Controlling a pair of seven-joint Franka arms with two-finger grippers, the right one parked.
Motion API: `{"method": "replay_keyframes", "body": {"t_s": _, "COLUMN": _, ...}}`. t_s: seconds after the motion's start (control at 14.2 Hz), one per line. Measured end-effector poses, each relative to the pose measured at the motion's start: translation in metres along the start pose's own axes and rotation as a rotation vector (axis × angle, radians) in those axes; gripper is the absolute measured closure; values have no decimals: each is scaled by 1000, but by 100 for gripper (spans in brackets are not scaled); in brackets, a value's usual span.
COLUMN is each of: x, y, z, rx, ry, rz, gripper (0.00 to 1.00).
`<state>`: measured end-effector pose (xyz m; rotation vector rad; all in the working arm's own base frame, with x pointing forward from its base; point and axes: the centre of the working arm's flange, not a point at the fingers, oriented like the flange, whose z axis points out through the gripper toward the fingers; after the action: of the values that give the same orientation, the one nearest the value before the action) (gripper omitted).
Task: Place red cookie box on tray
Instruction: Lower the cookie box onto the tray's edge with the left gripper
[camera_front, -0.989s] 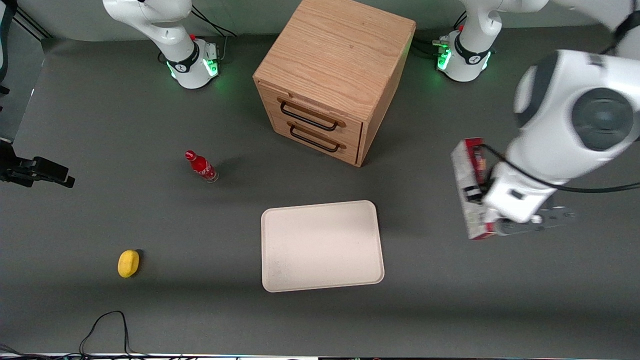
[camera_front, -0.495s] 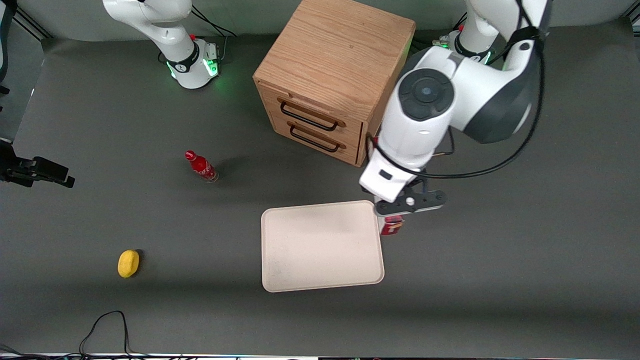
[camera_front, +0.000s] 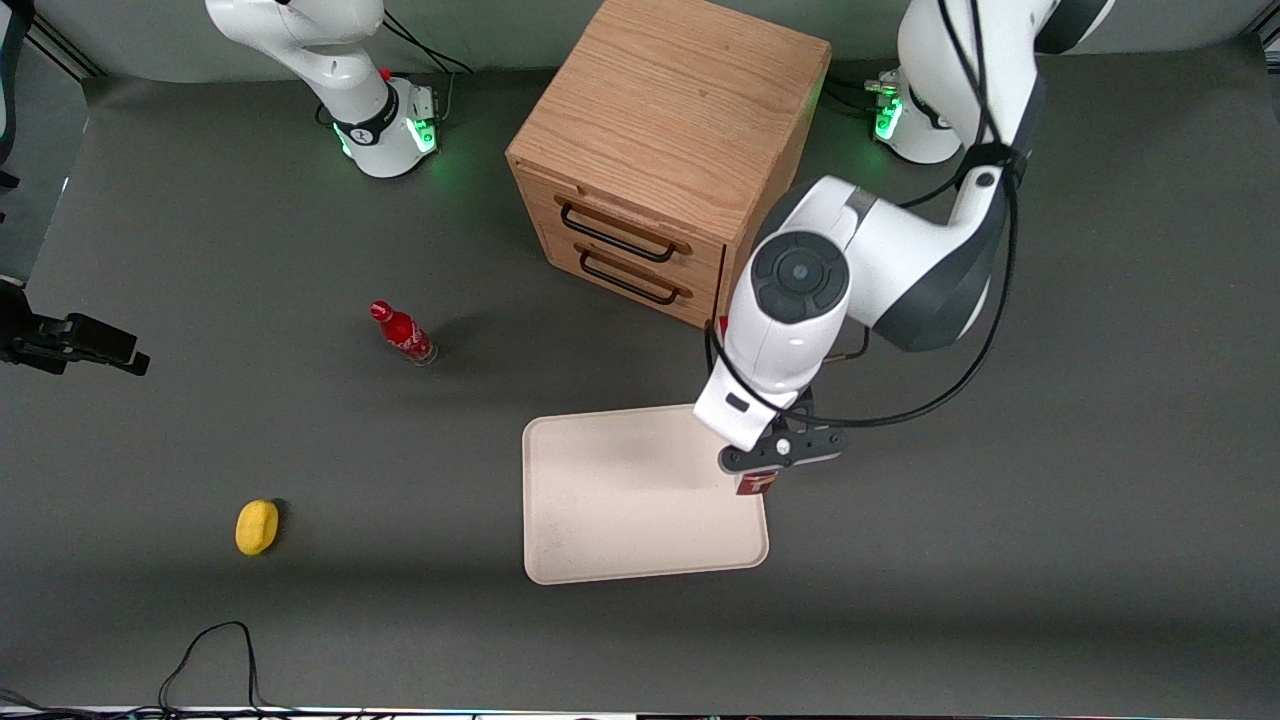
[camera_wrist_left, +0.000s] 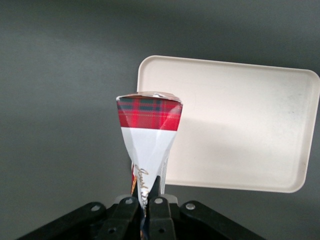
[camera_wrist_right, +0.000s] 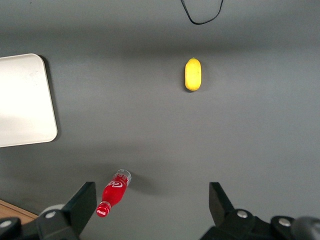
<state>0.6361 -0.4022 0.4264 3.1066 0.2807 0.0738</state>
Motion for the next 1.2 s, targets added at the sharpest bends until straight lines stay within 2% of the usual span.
{"method": "replay_keyframes", "body": {"t_s": 0.14, "x": 3, "y": 3, "z": 34, "rx": 13, "ry": -19, "rz": 8, "gripper": 95}}
{"method": "replay_keyframes", "body": {"t_s": 0.78, "x": 16, "y": 3, "z": 143, "rx": 24, "ry": -43, "rz": 46, "gripper": 95}}
{"method": "replay_keyframes", "body": {"t_s": 1.2, "x": 25, "y": -3, "z": 165, "rx": 7, "ry": -28, "rz": 40, "gripper": 95}}
